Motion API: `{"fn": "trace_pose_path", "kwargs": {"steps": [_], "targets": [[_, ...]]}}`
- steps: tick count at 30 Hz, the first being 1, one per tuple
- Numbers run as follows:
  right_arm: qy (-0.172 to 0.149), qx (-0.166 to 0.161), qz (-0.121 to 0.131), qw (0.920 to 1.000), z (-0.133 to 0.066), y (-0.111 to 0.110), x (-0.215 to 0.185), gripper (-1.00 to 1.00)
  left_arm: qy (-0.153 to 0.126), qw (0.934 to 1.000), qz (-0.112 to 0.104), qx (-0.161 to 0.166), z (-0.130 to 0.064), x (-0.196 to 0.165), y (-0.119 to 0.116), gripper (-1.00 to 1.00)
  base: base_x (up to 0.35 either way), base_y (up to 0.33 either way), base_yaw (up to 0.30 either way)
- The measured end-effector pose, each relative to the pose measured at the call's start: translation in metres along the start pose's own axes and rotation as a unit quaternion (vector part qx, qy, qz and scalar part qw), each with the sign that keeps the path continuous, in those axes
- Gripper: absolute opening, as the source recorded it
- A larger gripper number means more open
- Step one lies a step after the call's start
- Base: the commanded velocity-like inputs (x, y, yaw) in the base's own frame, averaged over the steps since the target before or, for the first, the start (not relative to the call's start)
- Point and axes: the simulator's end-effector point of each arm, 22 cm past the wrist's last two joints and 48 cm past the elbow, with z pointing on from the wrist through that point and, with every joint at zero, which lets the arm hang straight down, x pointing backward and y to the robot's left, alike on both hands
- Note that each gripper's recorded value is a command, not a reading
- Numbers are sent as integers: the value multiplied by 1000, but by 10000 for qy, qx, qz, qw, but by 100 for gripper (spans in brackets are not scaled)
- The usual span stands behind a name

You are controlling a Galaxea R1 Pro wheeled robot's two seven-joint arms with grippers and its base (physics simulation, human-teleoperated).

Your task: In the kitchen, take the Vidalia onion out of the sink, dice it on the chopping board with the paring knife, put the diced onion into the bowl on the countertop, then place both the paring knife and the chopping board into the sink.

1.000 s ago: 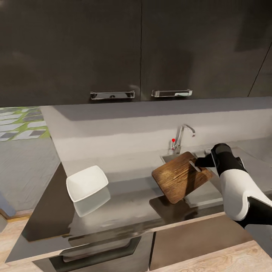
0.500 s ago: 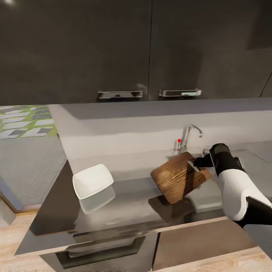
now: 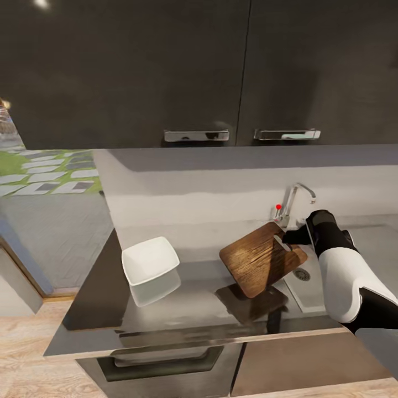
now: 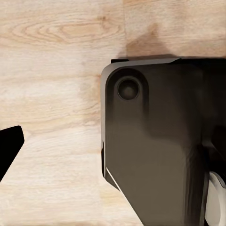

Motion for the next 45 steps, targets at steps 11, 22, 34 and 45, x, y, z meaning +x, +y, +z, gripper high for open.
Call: {"fn": "trace_pose_path", "kwargs": {"steps": [11, 22, 34, 45], "targets": [[239, 805, 375, 9958, 0, -44, 17, -100, 1, 10000, 0, 0, 0, 0, 0, 100, 0, 18, 7], [425, 981, 1597, 9814, 6, -63, 43, -100, 2, 10000, 0, 0, 0, 0, 0, 100, 0, 188, 0], [467, 826, 1739, 9802, 9, -55, 45, -100, -5, 10000, 0, 0, 0, 0, 0, 100, 0, 11, 0], [956, 371, 1548, 9826, 31, -8, 75, -100, -5, 10000, 0, 0, 0, 0, 0, 100, 0, 0, 0]]}}
